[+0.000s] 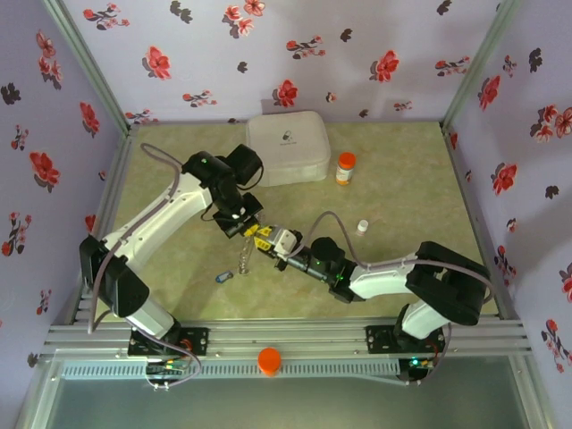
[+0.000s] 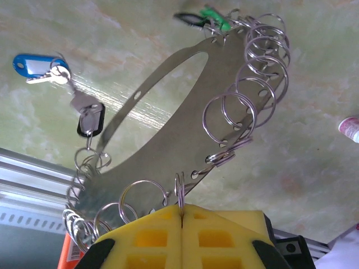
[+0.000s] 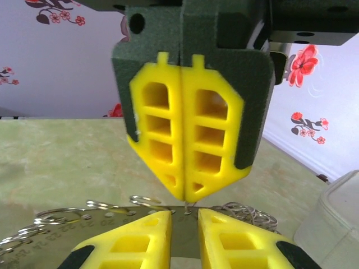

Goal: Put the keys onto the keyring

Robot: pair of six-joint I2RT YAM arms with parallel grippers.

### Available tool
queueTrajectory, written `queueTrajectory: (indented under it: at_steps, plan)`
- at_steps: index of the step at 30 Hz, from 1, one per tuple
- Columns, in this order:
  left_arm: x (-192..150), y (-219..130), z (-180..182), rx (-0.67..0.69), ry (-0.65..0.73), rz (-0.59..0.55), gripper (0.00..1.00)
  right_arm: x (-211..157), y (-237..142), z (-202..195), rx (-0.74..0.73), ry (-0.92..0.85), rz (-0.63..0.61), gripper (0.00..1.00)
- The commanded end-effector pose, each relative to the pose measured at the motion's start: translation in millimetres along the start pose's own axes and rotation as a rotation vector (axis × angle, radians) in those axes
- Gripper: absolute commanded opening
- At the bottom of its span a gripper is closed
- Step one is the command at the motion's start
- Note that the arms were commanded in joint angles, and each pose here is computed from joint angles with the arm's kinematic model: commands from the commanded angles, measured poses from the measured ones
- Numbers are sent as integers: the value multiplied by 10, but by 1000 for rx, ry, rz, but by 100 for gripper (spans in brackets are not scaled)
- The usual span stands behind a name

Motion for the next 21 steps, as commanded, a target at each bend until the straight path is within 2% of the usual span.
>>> queueTrajectory:
  at_steps: [1, 12, 21]
  plan:
    - [-36, -76, 29, -44, -39, 21, 0, 101, 72, -66, -46, -12, -33, 20]
    - [-43, -46, 77, -82, -65, 19, 0, 63, 137, -25, -26, -34, -24, 21]
    - [12, -58, 126, -78, -49, -24, 0, -56, 157, 47, 5, -20, 7, 31]
Point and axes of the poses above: each hand's point on the last joint's axis, 136 mm out from that joint toward the fingers, its own y axis out along the fingers, its own z axis along the line the jaws close on, x = y × z, the point moved 3 cm from there along -y, back along the fingers, and after that the axes turned 5 degrees about -y, right-handed, at the moved point
